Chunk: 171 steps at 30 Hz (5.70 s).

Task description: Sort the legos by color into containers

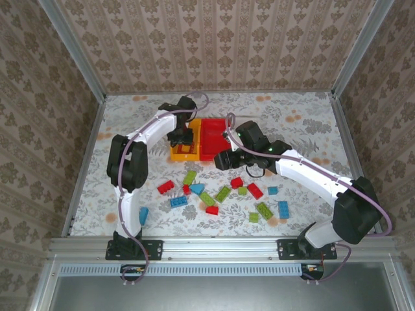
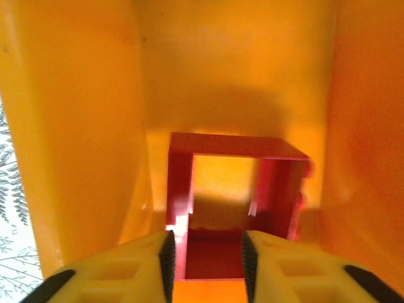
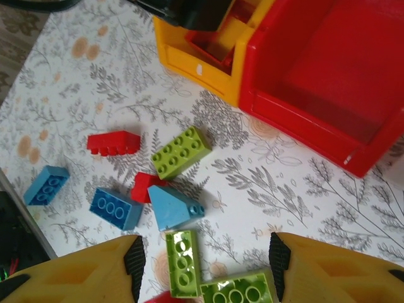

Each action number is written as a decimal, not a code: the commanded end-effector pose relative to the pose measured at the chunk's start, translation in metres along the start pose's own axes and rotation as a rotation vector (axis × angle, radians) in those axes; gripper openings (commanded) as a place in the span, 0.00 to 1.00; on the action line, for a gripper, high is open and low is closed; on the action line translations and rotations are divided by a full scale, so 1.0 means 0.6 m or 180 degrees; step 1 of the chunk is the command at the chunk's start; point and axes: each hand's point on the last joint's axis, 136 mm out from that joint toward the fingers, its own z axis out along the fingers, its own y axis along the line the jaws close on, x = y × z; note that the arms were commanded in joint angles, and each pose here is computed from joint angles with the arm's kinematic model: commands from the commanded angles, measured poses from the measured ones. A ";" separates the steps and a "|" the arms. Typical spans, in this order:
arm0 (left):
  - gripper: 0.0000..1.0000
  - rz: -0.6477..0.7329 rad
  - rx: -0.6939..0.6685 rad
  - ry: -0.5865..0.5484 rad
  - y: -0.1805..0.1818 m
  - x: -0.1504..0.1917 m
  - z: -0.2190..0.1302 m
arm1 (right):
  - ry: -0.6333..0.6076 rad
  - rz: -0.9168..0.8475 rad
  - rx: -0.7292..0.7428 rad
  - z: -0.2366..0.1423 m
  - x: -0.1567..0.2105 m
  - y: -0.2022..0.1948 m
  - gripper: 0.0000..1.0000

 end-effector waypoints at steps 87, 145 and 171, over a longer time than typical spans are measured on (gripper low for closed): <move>0.58 0.0000 0.1509 -0.1327 -0.048 0.189 -0.323 | 0.0327 0.1106 0.1450 0.170 -0.156 -0.133 0.24; 0.22 0.0490 0.0105 0.0526 0.069 0.276 -0.026 | 0.0507 -0.0025 -0.0492 0.050 0.026 0.095 0.71; 0.26 -0.0473 0.0875 -0.0405 -0.037 -0.113 -0.041 | -0.0900 0.0728 -0.0001 -0.017 -0.193 -0.026 0.69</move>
